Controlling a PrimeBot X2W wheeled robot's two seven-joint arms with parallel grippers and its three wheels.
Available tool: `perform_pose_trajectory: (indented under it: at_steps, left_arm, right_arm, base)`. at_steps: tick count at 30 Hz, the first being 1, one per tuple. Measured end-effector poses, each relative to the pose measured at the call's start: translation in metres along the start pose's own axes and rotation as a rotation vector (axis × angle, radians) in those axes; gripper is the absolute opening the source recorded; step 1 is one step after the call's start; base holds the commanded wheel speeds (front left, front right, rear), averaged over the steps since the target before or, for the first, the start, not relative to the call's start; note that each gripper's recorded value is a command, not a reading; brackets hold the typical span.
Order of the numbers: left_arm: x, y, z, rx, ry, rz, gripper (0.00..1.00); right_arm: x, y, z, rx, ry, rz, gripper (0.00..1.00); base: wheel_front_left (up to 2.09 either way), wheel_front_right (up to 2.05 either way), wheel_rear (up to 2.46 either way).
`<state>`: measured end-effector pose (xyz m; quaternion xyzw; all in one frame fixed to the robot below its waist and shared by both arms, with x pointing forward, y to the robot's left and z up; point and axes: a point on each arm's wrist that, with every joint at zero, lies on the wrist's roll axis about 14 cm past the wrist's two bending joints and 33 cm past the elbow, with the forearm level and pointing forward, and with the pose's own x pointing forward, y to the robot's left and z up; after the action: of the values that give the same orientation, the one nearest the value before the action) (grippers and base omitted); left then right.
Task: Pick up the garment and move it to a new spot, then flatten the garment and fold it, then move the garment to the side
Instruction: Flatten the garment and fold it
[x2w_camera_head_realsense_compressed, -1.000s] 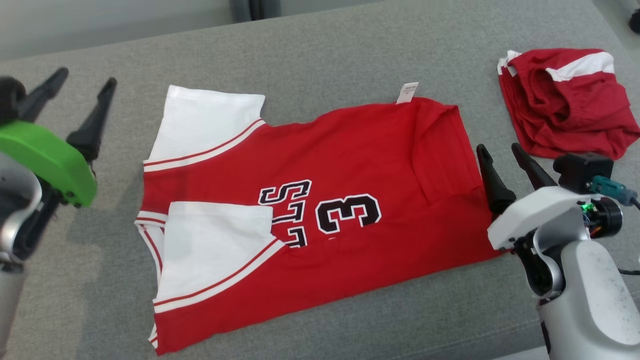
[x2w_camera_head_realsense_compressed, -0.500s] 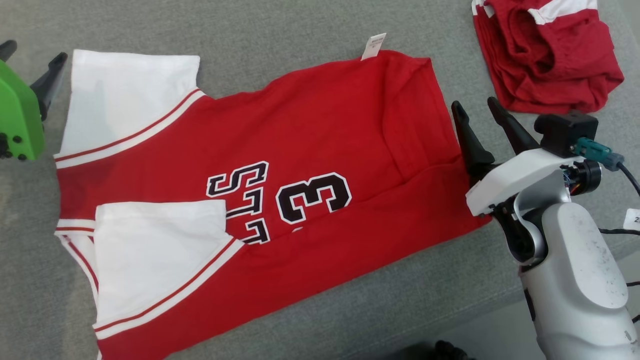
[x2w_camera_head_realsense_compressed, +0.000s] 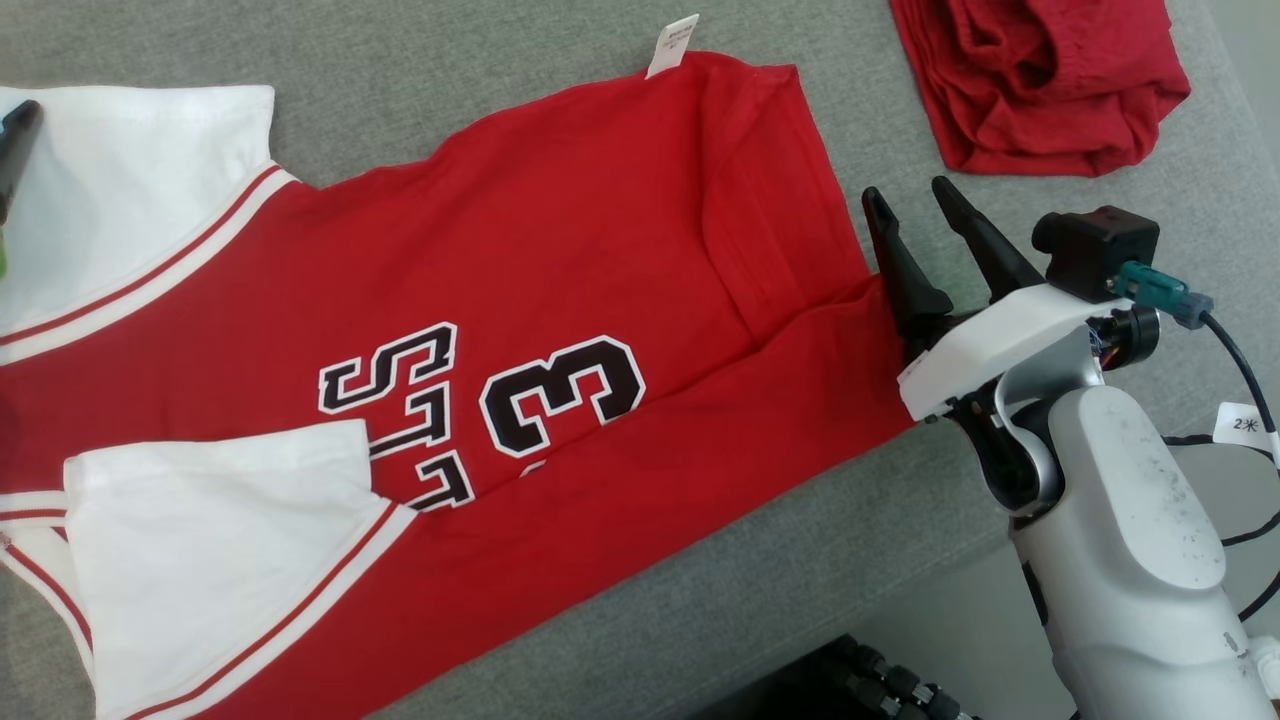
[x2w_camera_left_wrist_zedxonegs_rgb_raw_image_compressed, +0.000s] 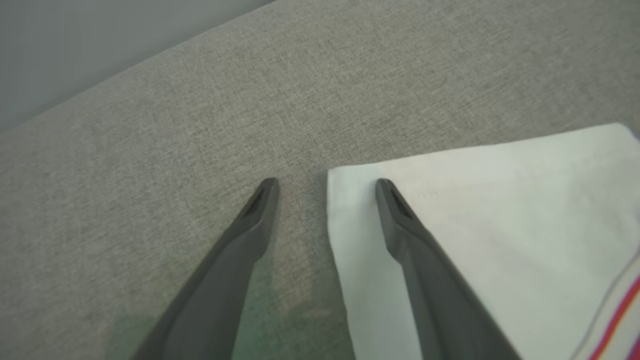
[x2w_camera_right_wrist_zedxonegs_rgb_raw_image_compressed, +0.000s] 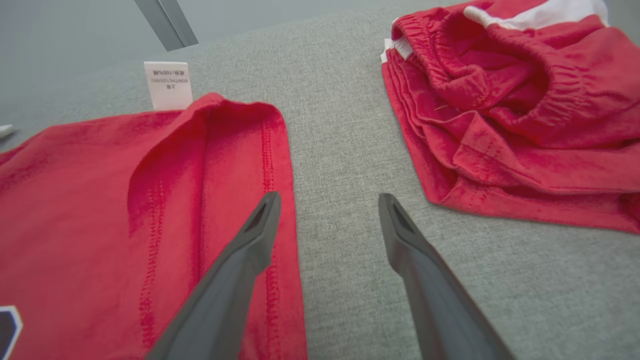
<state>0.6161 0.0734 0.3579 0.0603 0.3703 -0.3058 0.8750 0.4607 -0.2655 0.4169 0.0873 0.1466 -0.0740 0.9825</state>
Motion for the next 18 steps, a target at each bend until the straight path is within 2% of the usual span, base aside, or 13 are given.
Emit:
perform_pose_trajectory:
  at_steps: [2,3,4,5,6,7,14,18]
  left_arm:
    - [0.004,-0.003,0.0,-0.005,0.002,-0.015,1.0]
    - [0.005,-0.005,0.0,-0.003,0.004,-0.02,0.91]
    - [0.006,-0.007,0.001,-0.001,0.006,-0.026,0.74]
    - [0.006,-0.009,0.0,0.001,0.01,-0.032,0.45]
    - [0.006,-0.011,0.0,0.003,0.012,-0.036,0.32]
    - [0.006,-0.013,-0.001,0.006,0.018,-0.042,0.0]
    - [0.003,-0.024,0.002,0.039,-0.006,-0.063,0.0]
    - [-0.002,-0.03,0.014,0.057,-0.079,-0.062,0.0]
  right_arm:
    - [0.001,-0.002,-0.001,-0.001,0.001,-0.006,1.0]
    - [0.001,-0.003,-0.002,-0.001,0.003,-0.009,1.0]
    - [0.0,-0.005,-0.003,-0.001,0.006,-0.013,1.0]
    - [0.001,-0.005,-0.003,-0.001,0.007,-0.015,1.0]
    - [0.001,-0.006,-0.002,-0.002,0.005,-0.016,1.0]
    - [0.002,-0.005,0.0,-0.004,0.001,-0.014,1.0]
    - [0.013,0.005,0.013,-0.019,-0.028,0.016,1.0]
    - [0.024,0.014,0.026,-0.053,-0.048,0.041,1.0]
  base:
    - [0.0,0.0,0.0]
    - [0.0,0.0,0.0]
    - [0.0,0.0,0.0]
    - [0.0,0.0,0.0]
    - [0.0,0.0,0.0]
    - [0.0,0.0,0.0]
    - [0.0,0.0,0.0]
    - [0.0,0.0,0.0]
